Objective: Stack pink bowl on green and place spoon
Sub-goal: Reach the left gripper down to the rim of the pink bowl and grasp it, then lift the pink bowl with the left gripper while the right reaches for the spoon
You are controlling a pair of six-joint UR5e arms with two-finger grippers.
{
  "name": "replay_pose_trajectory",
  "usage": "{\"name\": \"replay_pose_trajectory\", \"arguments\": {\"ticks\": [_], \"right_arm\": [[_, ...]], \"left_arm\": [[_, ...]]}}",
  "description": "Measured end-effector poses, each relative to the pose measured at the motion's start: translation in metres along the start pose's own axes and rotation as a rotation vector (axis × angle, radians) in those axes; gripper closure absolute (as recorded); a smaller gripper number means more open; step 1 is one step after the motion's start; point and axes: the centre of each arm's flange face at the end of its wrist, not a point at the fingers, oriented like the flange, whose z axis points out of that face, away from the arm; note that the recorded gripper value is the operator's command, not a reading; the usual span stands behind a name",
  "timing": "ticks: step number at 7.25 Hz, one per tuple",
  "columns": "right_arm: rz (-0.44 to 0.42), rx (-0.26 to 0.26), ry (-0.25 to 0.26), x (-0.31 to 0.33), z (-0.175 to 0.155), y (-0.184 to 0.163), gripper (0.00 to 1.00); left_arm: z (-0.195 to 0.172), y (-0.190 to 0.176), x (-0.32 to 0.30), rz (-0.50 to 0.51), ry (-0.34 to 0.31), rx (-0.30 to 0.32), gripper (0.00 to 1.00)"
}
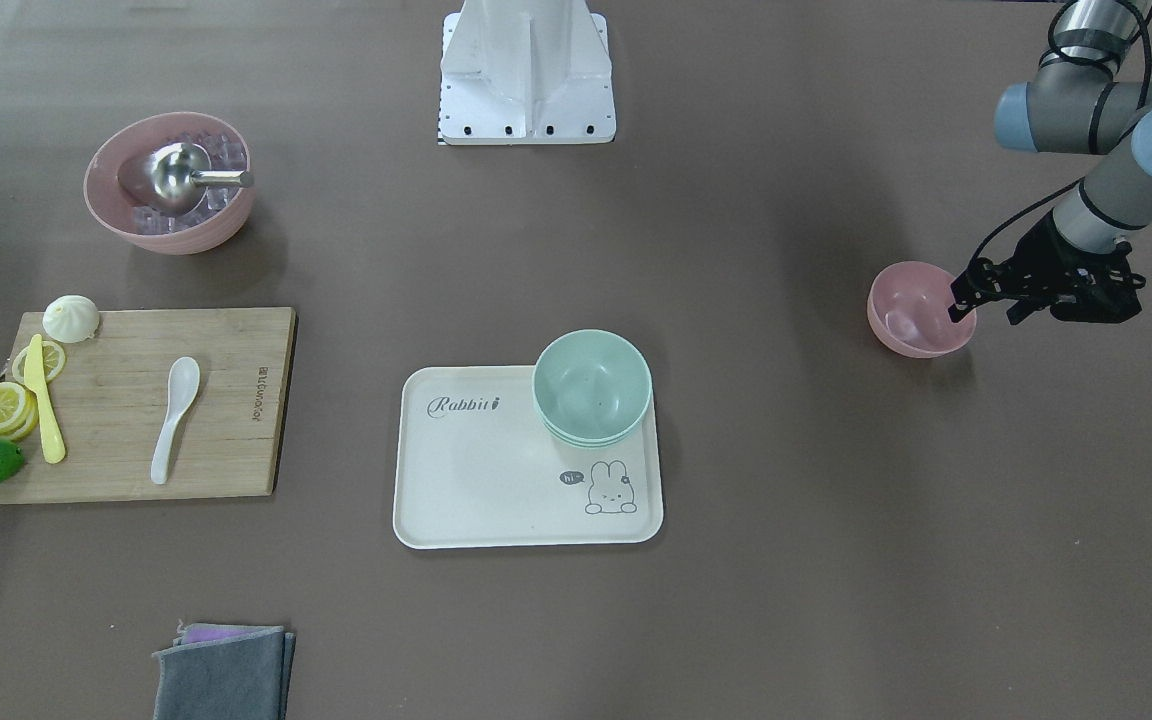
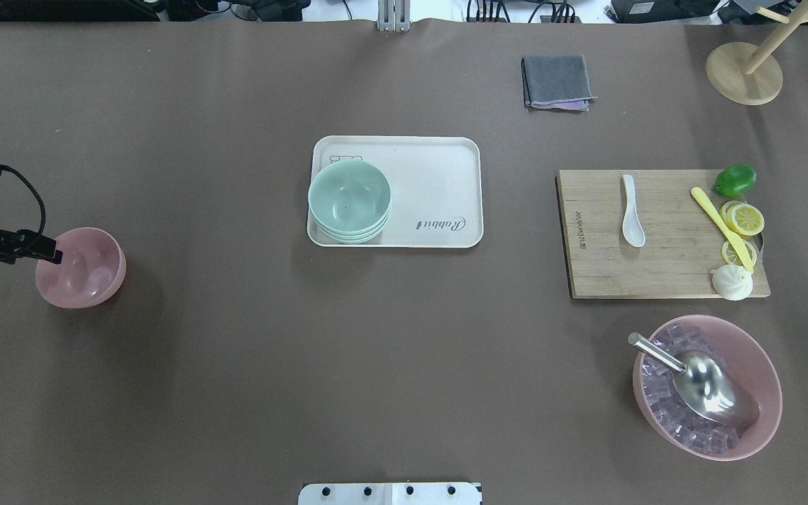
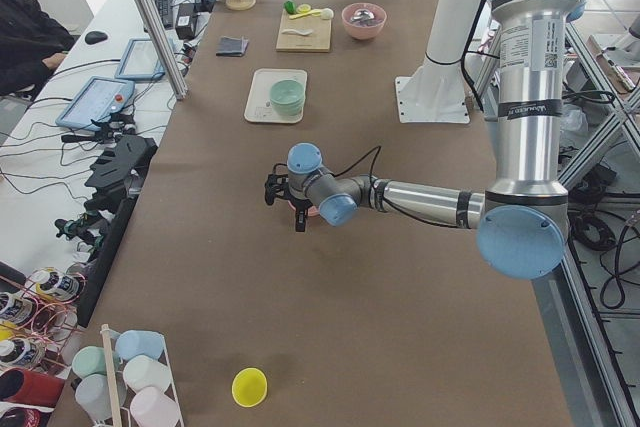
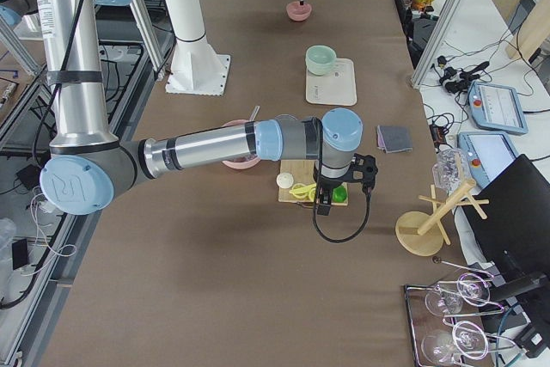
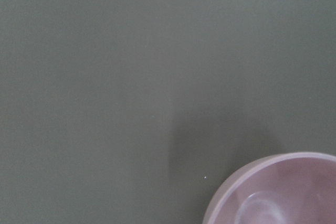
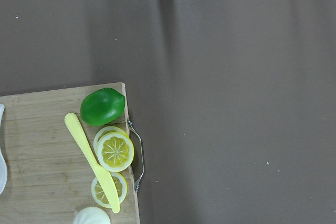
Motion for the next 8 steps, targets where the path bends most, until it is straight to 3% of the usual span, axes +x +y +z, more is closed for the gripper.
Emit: {"name": "replay_pose_trajectory", "arguments": {"ticks": [1,5,6,8], "right_arm": [[-0.001,0.001,0.0,0.0,0.0,0.0,0.0],[-0.011,0.004,-0.001,-0.006,-0.002,-0.005,0.0],[-0.019,0.011,-0.003,-0.014,-0.007,-0.01,0.0],[-0.038,0.031,-0.03,-0.058,-0.02,-0.032,0.0]], "left_arm": [[0.001,0.001,0.003,0.004,0.007,-0.006,1.0],[-0.003,0.004,0.018,0.017,0.068,-0.053,1.0],[-0.017,0.0,0.02,0.005,0.106,-0.074,1.0],[-0.074,-0.043,0.027,-0.077,0.184,-0.082,1.0]]}}
